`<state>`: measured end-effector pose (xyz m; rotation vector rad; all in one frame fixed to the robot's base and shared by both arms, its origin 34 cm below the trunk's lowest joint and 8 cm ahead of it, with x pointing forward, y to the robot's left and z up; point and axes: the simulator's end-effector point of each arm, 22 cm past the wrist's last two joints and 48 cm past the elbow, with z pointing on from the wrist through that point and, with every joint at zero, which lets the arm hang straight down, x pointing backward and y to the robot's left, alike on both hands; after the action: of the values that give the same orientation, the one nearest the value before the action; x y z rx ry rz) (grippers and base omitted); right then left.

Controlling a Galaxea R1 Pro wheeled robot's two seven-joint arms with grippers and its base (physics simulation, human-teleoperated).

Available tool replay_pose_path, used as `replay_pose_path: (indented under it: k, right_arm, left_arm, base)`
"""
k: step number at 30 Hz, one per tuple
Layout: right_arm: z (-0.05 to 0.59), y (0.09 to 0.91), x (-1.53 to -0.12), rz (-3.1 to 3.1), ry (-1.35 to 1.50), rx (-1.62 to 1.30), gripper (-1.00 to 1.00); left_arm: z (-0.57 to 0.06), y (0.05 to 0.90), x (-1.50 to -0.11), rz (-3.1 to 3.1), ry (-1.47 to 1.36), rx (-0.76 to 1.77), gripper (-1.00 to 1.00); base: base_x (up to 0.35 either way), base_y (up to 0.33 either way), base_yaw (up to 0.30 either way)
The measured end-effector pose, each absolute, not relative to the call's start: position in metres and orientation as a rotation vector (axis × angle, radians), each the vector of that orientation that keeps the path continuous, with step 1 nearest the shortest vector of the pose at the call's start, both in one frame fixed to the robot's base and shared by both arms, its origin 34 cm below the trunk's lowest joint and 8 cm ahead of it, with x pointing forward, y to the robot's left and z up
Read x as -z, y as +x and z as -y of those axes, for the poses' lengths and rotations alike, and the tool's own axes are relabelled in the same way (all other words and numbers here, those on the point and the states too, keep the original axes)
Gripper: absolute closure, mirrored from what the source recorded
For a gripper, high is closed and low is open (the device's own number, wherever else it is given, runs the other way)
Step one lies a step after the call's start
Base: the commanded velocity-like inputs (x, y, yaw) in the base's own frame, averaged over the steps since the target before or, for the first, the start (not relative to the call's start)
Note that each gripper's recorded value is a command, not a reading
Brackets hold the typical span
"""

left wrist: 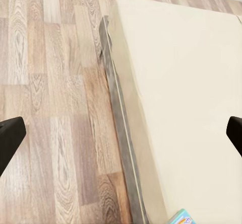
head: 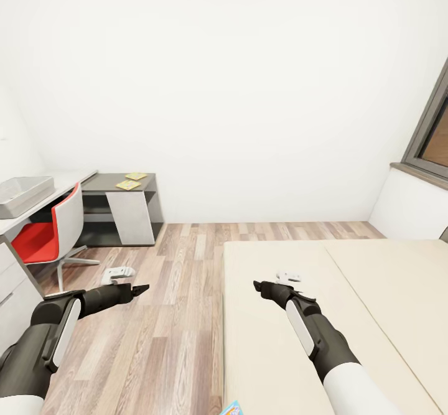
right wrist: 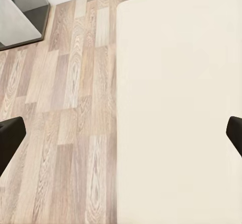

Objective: Put all the toys in the child's room - the three board games (two on the bed and one on the table), the two jigsaw puzzles on the table, and the tennis ball on the table - inside the toy box on the table in the child's room.

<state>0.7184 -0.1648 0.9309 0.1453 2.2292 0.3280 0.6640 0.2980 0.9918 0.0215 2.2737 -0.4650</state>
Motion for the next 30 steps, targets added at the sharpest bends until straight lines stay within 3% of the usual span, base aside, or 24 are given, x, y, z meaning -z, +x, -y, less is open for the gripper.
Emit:
replay_pose_path:
  k: [30]
  right_arm:
    - [0.1661,0.7183,-0.9302,-2.231,0.140,-0.317,-1.00]
  left_arm:
    - [-0.2974,0.6644,-0.9933,-2.269,0.025,0.467,-1.00]
  base:
    - [0.022,0.000,0.000]
